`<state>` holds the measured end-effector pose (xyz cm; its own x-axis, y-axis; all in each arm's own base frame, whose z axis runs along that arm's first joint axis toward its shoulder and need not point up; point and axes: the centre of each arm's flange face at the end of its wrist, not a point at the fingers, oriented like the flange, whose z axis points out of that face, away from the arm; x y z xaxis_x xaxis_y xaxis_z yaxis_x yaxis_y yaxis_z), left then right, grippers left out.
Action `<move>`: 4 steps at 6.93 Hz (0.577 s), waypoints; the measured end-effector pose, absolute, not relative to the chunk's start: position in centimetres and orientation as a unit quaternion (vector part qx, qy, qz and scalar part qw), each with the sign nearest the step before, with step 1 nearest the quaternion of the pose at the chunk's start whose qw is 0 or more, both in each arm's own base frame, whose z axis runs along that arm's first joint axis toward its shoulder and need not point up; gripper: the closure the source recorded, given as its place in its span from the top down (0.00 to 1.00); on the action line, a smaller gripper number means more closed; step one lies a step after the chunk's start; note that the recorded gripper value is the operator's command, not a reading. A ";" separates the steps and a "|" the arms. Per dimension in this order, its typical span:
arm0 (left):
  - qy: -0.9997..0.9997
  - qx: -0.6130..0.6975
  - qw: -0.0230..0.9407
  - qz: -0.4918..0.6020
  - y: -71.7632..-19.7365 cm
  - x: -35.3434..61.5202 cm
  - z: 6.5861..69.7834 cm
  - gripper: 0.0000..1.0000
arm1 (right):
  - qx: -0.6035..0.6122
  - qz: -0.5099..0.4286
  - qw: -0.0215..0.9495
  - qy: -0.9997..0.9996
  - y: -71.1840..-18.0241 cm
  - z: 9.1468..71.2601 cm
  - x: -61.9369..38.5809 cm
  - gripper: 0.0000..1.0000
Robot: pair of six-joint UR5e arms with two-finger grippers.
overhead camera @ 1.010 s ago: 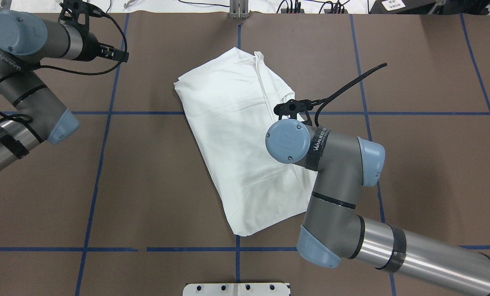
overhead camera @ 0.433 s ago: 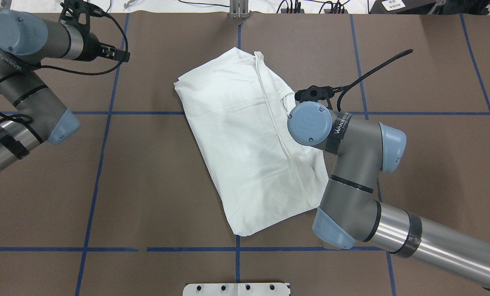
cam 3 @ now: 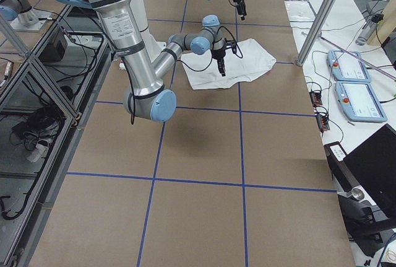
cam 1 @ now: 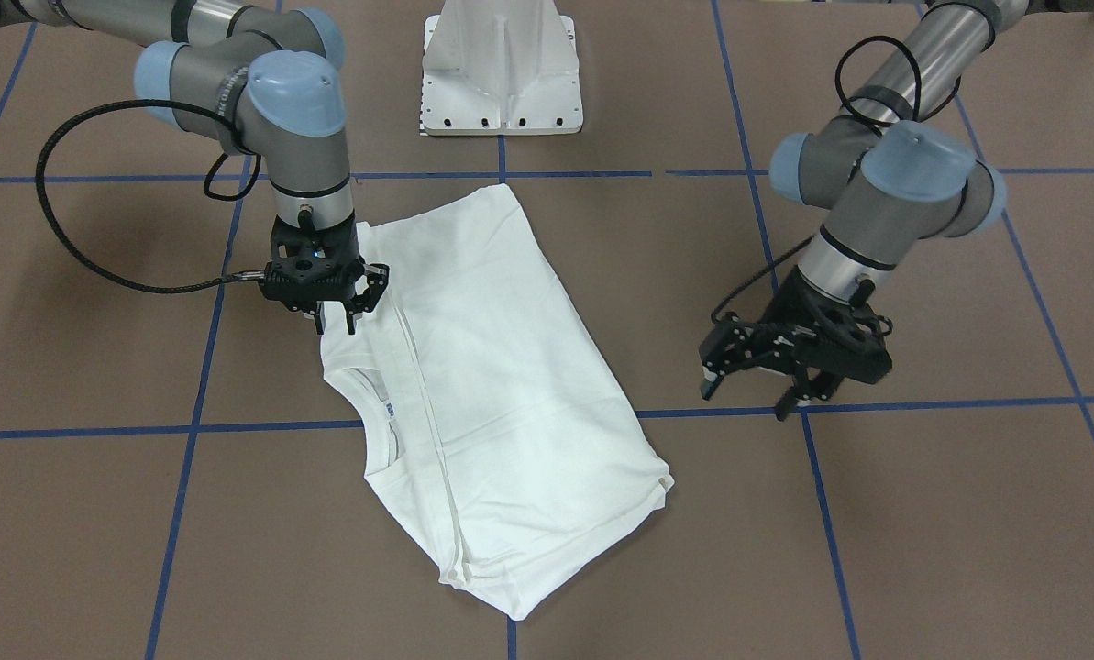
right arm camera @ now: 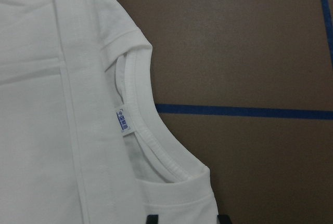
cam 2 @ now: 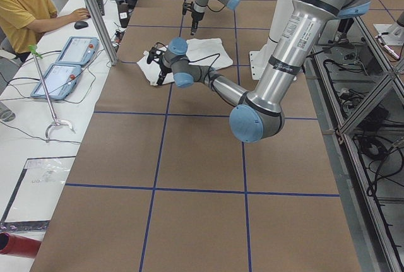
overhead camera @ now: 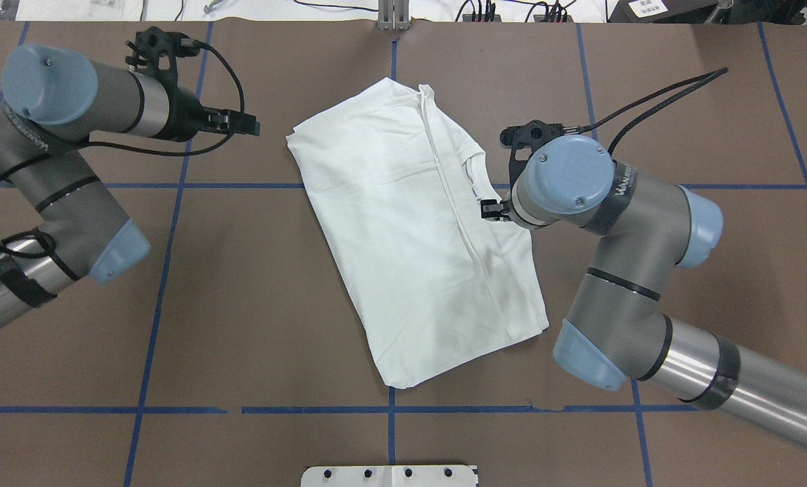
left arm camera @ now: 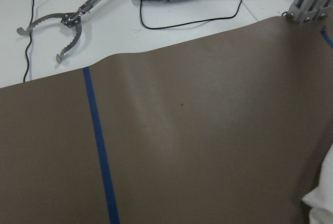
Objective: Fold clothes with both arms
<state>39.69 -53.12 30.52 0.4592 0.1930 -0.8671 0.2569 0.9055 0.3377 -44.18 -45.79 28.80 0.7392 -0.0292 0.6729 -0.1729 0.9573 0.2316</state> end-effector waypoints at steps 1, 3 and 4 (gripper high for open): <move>0.534 0.168 0.828 -0.036 -46.8 43.7 27.6 1.00 | 0.142 0.033 0.909 -0.391 -45.5 29.1 -41.5 1.00; 0.543 0.109 0.831 -0.057 -36.2 51.0 25.3 1.00 | 0.148 0.033 0.897 -0.416 -45.4 29.6 -39.3 1.00; 0.544 0.087 0.832 -0.060 -32.4 53.8 25.2 0.97 | 0.150 0.034 0.896 -0.418 -45.5 29.7 -38.9 1.00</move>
<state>53.80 -32.41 25.23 0.4011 -0.0049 -0.9160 0.1945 0.9777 0.0799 -38.92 -45.49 29.69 0.6487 -0.0643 0.7583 -0.1856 0.9530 0.2395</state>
